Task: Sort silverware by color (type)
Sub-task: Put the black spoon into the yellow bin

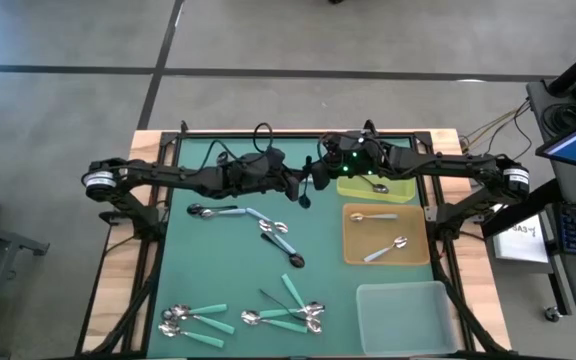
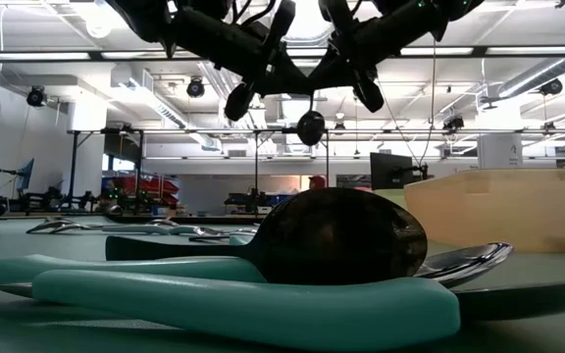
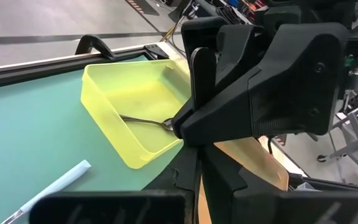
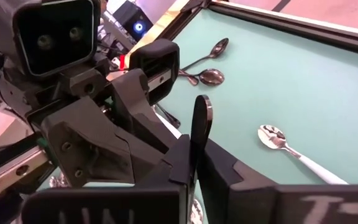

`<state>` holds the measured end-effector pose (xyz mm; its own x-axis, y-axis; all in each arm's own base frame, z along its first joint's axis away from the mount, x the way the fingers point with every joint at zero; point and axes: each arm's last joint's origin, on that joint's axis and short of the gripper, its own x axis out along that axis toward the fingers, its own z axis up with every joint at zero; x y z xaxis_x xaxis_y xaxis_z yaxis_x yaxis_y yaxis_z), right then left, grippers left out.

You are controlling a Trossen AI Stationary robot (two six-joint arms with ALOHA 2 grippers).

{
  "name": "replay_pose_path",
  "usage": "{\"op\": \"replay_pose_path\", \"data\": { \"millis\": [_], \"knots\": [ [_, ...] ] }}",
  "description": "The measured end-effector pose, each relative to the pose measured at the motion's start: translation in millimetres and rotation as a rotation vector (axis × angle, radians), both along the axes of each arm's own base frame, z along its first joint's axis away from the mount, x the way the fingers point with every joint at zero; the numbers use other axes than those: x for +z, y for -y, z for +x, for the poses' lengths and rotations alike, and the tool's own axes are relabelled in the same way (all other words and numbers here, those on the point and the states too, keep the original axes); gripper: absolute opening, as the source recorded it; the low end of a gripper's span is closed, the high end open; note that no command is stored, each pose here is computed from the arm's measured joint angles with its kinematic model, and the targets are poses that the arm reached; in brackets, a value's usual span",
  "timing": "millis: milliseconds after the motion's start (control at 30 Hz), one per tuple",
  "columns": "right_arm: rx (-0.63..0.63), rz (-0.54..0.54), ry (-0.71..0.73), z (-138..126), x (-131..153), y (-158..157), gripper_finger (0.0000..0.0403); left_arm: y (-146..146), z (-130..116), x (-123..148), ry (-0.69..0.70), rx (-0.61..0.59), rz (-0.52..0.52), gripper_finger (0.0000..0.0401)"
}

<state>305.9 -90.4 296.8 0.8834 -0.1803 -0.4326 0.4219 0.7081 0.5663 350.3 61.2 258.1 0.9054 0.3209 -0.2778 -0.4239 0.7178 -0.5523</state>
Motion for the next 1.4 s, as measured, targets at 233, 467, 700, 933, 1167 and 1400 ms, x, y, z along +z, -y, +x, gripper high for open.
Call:
{"op": "replay_pose_path", "data": {
  "millis": [233, 467, 700, 933, 1167, 1400],
  "knots": [
    [-0.008, -0.008, -0.004, -0.3, 0.4, 1.0, 0.0009, 0.6, 0.2, -0.2, 0.004, -0.03, -0.022, 0.0008],
    [-0.055, -0.063, -0.084, -9.9, -1.8, 14.9, 0.0008, 5.5, 1.0, -0.2, 0.003, -0.159, -0.041, 0.0064],
    [-0.14, -0.179, -0.47, -45.7, -6.5, 42.7, 0.0008, 7.6, 1.3, -0.1, 0.004, -0.251, -0.051, 0.0106],
    [-0.16, -0.367, -0.887, -73.7, -14.8, 51.9, 0.0008, 8.2, 1.3, -0.2, 0.007, -0.265, -0.073, 0.0108],
    [-0.099, -0.308, -1.044, -79.2, -40.1, 51.0, 0.0009, 16.1, -4.9, -13.8, -0.131, -0.478, -0.227, 0.0107],
    [-0.067, -0.309, -1.079, -77.9, -48.2, 52.0, 0.0042, 24.7, -32.4, -47.8, -0.581, -0.47, -0.296, 0.0107]
  ]
}}
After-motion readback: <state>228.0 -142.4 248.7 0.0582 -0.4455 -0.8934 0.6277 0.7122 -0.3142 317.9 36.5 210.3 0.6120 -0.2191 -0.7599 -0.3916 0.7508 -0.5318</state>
